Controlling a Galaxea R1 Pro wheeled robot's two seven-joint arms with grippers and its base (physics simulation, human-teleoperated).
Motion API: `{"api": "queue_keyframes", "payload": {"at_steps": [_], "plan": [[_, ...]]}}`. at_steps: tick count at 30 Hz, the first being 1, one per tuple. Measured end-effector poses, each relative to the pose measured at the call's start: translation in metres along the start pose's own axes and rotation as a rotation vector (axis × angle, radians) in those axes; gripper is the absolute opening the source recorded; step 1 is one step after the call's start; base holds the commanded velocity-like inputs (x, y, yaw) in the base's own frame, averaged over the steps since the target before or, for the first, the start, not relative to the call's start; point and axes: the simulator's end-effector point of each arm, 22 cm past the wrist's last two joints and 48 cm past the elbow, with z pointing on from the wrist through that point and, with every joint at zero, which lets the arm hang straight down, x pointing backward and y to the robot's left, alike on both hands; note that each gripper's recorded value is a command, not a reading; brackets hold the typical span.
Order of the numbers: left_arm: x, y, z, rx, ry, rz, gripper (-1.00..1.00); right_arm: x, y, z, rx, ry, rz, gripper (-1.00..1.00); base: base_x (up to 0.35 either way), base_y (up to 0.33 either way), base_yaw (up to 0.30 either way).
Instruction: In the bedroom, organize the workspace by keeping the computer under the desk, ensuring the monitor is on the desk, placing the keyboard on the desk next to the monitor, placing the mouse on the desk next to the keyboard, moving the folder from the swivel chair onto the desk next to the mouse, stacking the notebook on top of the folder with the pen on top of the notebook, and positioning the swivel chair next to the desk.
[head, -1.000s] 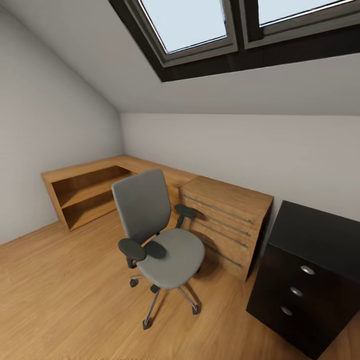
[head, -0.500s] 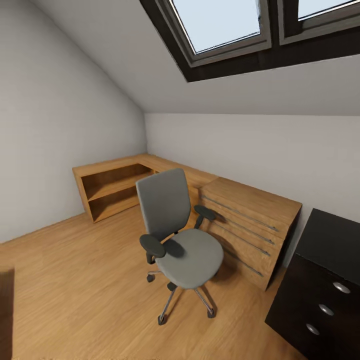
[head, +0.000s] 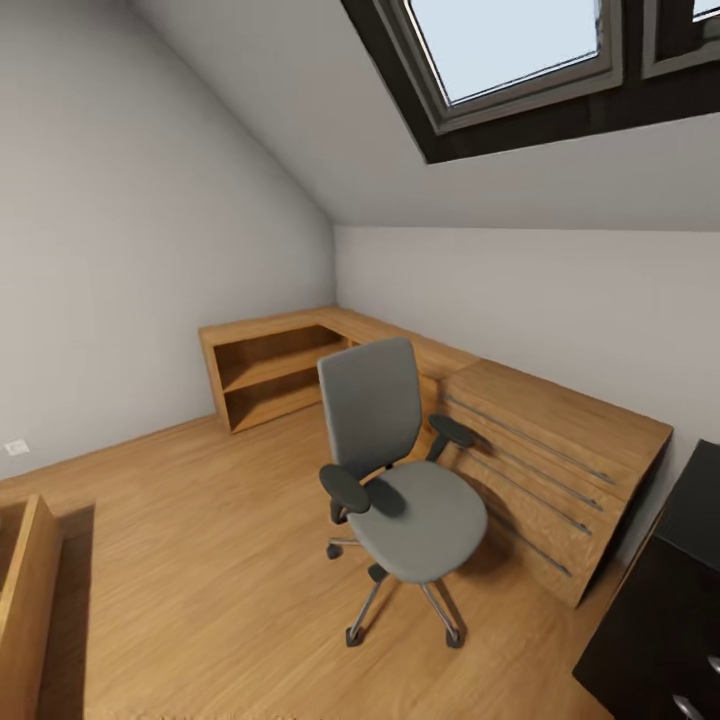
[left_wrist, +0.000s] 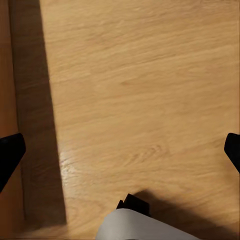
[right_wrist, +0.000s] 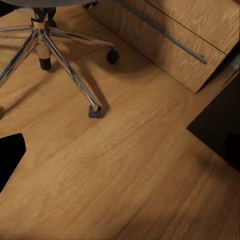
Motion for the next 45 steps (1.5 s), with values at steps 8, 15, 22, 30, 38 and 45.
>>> {"api": "queue_keyframes", "payload": {"at_steps": [8, 15, 22, 30, 38, 45], "plan": [[-0.001, 0.001, 0.0, -0.001, -0.003, 0.001, 1.0, 0.0, 0.0, 0.0, 0.0, 0.0, -0.001, 1.0, 0.001, 0.0, 0.279], [-0.001, 0.0, 0.0, 0.0, -0.003, 0.0, 1.0, 0.0, -0.001, 0.0, -0.002, -0.001, -0.006, 1.0, 0.177, -0.003, 0.135], [0.0, -0.001, 0.0, 0.001, -0.002, 0.0, 1.0, 0.002, -0.024, 0.006, 0.021, -0.004, -0.029, 1.0, 0.157, -0.011, 0.019], [0.0, 0.0, 0.0, 0.001, -0.002, 0.001, 1.0, 0.002, -0.03, 0.007, 0.026, -0.007, -0.037, 1.0, 0.015, -0.001, 0.002], [-0.001, 0.001, 0.0, -0.001, -0.003, 0.001, 1.0, 0.001, -0.027, 0.007, 0.02, -0.009, -0.036, 1.0, 0.001, 0.0, 0.0], [-0.002, 0.001, 0.001, 0.0, -0.005, 0.0, 1.0, -0.001, -0.012, 0.004, -0.005, -0.011, -0.023, 1.0, 0.0, 0.0, 0.078]]}}
